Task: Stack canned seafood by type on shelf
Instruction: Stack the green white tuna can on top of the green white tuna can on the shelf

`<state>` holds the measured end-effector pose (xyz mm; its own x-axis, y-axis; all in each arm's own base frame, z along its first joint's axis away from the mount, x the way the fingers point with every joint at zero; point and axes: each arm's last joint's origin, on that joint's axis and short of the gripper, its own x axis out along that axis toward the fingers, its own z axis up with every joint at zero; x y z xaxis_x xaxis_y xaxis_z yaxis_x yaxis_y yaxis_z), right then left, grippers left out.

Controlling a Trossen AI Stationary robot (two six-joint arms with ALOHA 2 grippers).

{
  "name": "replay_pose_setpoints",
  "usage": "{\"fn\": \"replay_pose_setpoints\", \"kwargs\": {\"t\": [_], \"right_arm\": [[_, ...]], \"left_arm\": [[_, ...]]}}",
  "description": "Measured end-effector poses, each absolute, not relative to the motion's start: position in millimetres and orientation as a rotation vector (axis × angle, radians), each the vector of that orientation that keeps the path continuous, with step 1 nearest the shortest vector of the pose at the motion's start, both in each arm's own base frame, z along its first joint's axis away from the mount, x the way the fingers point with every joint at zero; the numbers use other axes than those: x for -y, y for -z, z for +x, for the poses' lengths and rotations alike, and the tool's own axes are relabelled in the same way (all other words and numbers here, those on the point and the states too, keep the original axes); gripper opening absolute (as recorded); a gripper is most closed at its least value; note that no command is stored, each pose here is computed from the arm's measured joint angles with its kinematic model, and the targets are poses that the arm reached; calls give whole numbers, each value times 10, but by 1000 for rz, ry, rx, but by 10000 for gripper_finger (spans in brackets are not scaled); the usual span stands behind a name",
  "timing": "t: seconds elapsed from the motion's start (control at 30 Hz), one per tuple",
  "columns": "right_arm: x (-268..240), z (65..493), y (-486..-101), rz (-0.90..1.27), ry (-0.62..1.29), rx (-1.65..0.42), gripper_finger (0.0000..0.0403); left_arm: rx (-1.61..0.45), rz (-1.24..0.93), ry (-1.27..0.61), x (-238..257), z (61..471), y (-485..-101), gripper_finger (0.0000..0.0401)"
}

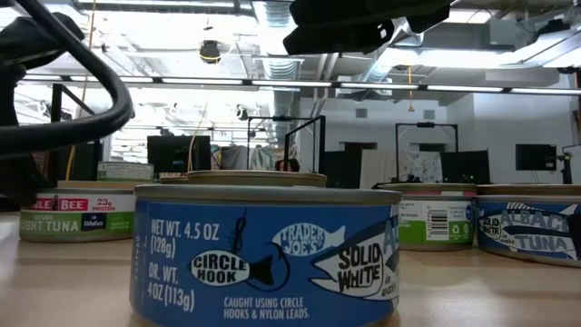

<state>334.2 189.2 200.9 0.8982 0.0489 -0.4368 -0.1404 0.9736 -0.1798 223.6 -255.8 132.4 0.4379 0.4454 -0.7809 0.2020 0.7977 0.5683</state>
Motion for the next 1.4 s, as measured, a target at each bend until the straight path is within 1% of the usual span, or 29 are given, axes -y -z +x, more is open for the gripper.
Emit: {"fn": "replay_pose_setpoints", "kwargs": {"t": [0.17,0.27,0.37,0.7,0.87,0.97,1.07,1.13,1.2,1.3,1.4], "right_arm": [[-1892,3341,-2008,-211,-99,-446,271],[-1891,3340,-2005,-213,-99,-450,271],[-1889,3337,-1999,-216,-99,-455,271],[-1889,3331,-1990,-199,-94,-466,271],[-1888,3329,-1986,-175,-88,-471,271],[-1887,3328,-1984,-173,-87,-474,271],[-1887,3325,-1980,-175,-87,-478,271],[-1884,3323,-1975,-179,-86,-484,271],[-1884,3323,-1975,-171,-84,-484,271],[-1878,3314,-1959,-165,-79,-503,271],[-1884,3269,-1919,-175,-77,-557,271]], "left_arm": [[-1137,660,-122,2612,2212,-1327,0],[-1179,613,-59,2678,2201,-1312,1],[-1191,617,-50,2682,2185,-1320,1],[-1178,603,-90,2664,2188,-1316,1],[-1168,530,-138,2672,2196,-1334,1],[-1192,468,-143,2727,2227,-1426,1],[-1226,412,-112,2813,2337,-1691,5],[-1303,384,-44,2811,2451,-1897,23],[-1358,349,-16,2746,2579,-2055,57],[-1368,309,60,2659,2788,-2230,127],[-1373,328,115,2535,2943,-2348,200]]}}
